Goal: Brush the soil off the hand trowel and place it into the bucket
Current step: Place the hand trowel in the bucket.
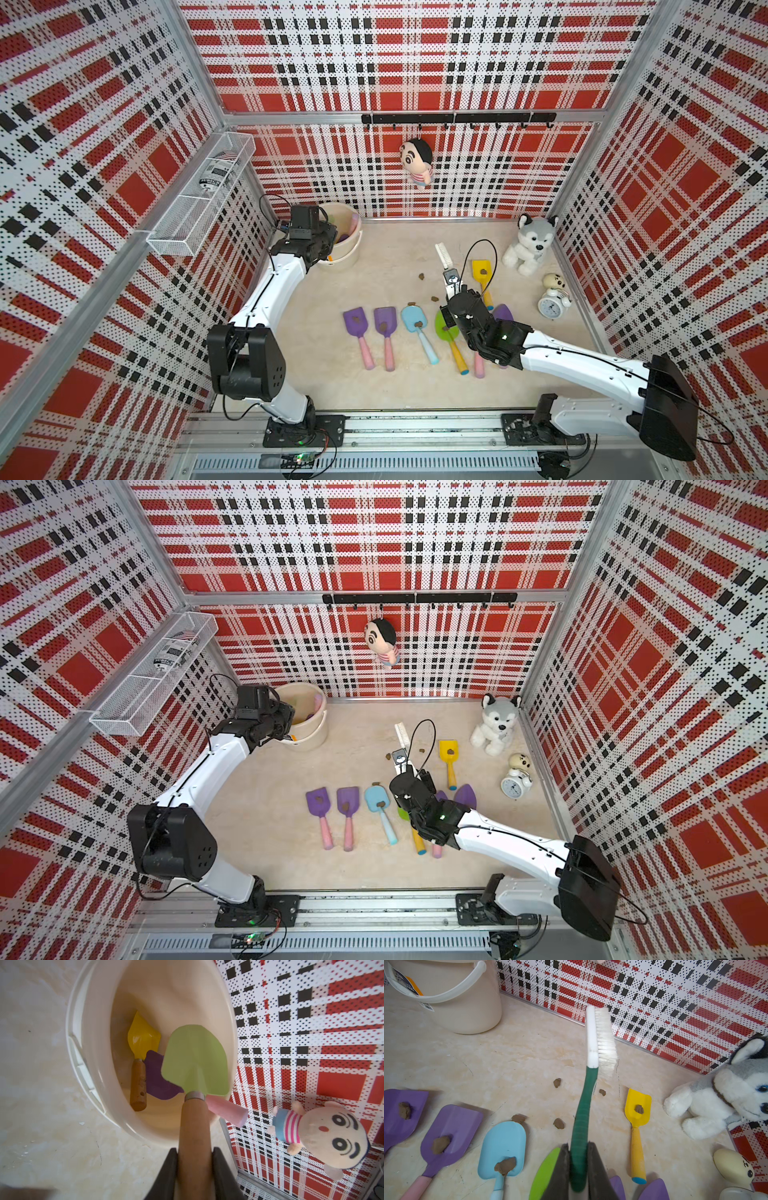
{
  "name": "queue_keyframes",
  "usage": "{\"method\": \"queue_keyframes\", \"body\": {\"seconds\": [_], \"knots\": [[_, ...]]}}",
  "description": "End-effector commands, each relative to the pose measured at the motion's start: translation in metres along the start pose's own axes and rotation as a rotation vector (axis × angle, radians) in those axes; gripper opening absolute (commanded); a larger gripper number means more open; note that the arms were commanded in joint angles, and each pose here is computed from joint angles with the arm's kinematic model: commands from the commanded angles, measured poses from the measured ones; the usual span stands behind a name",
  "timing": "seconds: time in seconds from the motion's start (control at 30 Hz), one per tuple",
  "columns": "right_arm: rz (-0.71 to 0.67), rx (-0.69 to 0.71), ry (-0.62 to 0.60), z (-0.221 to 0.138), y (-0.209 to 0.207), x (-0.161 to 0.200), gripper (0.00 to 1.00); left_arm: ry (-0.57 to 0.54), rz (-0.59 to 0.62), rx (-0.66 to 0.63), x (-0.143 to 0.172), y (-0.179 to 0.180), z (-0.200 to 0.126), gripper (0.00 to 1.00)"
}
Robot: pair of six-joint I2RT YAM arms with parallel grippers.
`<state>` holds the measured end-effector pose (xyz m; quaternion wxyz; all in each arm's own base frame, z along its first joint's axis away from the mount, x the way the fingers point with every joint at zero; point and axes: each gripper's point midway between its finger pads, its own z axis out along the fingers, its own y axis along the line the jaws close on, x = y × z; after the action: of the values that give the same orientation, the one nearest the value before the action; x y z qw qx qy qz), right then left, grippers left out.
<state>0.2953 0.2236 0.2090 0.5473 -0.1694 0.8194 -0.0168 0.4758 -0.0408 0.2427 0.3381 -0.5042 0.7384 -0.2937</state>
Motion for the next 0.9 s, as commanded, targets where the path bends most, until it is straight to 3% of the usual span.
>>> {"method": "queue_keyframes", "body": {"seconds": [0.0,0.2,0.33,0.5,0.53,0.73,0.87], "knots": [[0.035,0.026,-0.021,-0.006,-0.01,-0.012,0.0,0.028,-0.038,0.052,-0.002,-0.022,0.003,0.0],[0.045,0.026,-0.027,-0.008,-0.011,-0.014,0.0,0.086,-0.048,0.021,0.006,-0.018,0.029,0.02],[0.044,0.032,-0.025,-0.011,-0.013,-0.013,0.0,0.055,-0.057,0.012,0.001,-0.015,0.033,0.23],[0.042,0.04,-0.027,-0.014,-0.016,-0.014,0.0,0.023,-0.026,0.054,-0.006,-0.028,0.029,0.65],[0.043,0.039,-0.029,-0.014,-0.016,-0.015,0.0,0.02,-0.012,0.067,-0.006,-0.032,0.028,0.69],[0.045,0.035,-0.031,-0.013,-0.014,-0.018,0.0,-0.06,0.11,0.122,-0.01,-0.059,0.002,0.79],[0.054,0.026,-0.038,-0.014,-0.012,-0.023,0.0,-0.15,0.249,0.136,-0.004,-0.076,-0.031,0.8]]}}
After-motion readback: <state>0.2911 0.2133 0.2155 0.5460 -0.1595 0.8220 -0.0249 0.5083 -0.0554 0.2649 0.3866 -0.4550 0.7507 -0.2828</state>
